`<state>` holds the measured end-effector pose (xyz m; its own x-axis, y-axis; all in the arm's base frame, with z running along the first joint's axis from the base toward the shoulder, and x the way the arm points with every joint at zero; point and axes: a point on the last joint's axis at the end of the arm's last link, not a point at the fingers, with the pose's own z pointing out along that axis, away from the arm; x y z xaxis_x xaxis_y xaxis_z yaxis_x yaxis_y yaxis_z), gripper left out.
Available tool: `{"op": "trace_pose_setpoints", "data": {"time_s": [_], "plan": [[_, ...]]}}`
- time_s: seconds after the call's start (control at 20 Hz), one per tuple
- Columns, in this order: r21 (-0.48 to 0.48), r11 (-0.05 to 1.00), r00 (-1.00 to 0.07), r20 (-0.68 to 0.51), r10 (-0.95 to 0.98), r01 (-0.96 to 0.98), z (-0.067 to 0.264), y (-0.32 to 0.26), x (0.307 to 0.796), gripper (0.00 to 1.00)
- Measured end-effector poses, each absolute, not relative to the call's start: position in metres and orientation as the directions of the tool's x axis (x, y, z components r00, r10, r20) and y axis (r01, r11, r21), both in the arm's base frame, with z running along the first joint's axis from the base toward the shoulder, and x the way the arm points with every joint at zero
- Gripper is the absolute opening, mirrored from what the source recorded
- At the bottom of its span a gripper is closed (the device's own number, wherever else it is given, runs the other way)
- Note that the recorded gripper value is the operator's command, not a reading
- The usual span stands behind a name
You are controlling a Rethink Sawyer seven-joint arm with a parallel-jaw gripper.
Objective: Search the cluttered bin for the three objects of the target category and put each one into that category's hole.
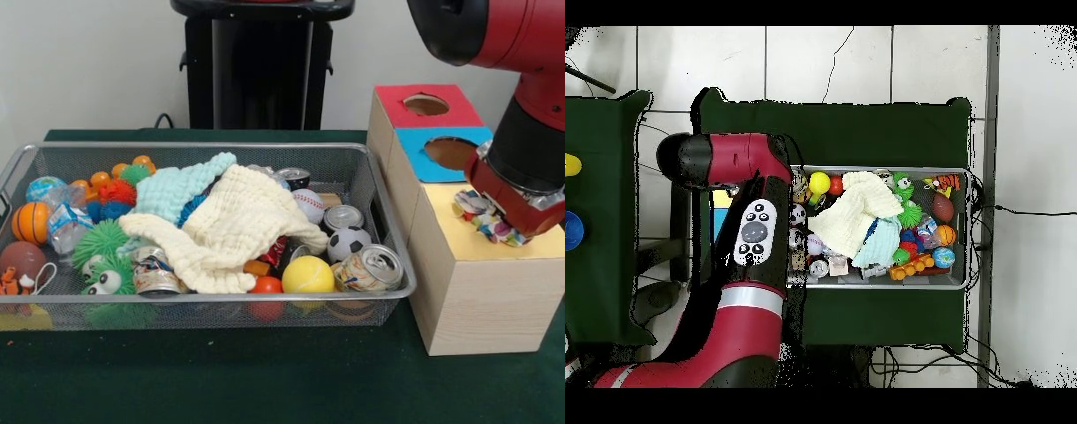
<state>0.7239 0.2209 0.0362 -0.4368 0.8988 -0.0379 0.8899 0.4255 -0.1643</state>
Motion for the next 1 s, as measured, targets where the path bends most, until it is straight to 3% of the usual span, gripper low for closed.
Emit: {"op": "trace_pose_setpoints", "data": {"time_s": [1.0], "plan": [[-0.164, 0.416, -0.426, -0.033, 0.904, 0.895, 0.0437, 0.2158, 0.7218, 1.0]]}}
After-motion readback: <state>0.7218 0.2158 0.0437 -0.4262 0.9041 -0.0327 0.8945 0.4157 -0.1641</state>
